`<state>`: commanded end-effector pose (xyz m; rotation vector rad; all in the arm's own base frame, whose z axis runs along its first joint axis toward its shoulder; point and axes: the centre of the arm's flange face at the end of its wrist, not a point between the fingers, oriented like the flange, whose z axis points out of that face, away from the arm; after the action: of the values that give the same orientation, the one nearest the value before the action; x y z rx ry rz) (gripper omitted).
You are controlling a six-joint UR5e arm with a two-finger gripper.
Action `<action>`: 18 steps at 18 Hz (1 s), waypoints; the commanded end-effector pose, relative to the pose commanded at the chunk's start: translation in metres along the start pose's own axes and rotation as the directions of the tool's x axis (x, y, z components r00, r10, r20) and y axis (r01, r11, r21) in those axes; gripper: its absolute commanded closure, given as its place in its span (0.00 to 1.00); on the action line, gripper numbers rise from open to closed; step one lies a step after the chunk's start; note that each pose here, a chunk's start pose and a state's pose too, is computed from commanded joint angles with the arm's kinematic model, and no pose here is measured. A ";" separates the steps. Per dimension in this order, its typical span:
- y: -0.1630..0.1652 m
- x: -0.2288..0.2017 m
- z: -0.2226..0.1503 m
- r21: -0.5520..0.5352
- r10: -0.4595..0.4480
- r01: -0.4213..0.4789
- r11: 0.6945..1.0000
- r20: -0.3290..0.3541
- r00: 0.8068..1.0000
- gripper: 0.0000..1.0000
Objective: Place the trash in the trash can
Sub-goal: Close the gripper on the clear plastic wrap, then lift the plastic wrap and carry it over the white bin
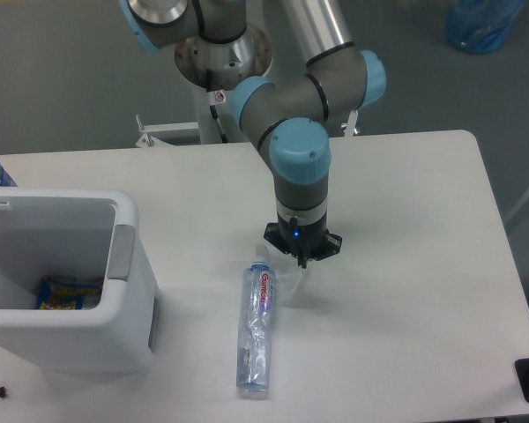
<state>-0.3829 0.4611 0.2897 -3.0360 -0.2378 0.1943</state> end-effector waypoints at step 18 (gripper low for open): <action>-0.030 -0.045 -0.095 0.268 -0.177 0.178 0.947 -0.029 0.984 0.97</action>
<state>-0.4191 0.4754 0.3923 -2.7265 -0.4440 0.1890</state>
